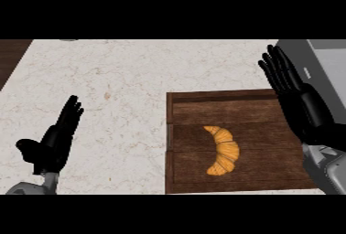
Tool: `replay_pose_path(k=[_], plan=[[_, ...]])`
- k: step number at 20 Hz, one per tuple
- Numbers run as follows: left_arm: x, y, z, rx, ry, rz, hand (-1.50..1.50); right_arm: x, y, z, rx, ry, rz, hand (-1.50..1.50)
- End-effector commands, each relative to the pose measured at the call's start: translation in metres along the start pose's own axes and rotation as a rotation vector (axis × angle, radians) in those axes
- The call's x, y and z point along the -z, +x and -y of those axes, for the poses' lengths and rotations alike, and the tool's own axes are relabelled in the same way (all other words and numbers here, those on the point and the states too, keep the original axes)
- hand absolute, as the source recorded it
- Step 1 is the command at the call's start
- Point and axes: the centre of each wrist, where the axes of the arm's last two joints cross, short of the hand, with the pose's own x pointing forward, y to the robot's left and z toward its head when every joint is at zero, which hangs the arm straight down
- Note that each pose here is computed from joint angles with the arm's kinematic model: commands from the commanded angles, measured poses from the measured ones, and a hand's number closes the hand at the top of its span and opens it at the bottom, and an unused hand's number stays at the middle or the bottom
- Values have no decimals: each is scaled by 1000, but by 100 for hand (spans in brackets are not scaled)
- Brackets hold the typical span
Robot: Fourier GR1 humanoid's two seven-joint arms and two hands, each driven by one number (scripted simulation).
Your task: Pick the croissant from the tray and place it in the cardboard box
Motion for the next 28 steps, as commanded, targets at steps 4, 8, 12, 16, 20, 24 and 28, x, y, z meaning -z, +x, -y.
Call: replay_pose_path(k=[4, 8, 12, 16, 20, 24, 28], plan=[[13, 32, 13, 118, -156, 109, 0, -52, -57, -35, -65, -302, -354, -150], [10, 28, 21, 128, -216, 111, 0, -85, -80, 24, -547, -263, -413, -150], [11, 32, 31, 134, -275, 111, 0, -136, -107, 13, -798, -280, -482, -150], [13, 37, 37, 151, -302, 117, 0, -148, -99, 12, -986, -246, -435, -150], [15, 37, 33, 167, -313, 94, 0, -143, -81, 5, -1052, -225, -467, -150], [14, 39, 38, 148, -325, 80, 0, -137, -59, -20, -1029, -159, -571, -150], [17, 45, 44, 161, -325, 104, 0, -131, -31, -53, -980, -81, -700, -150]])
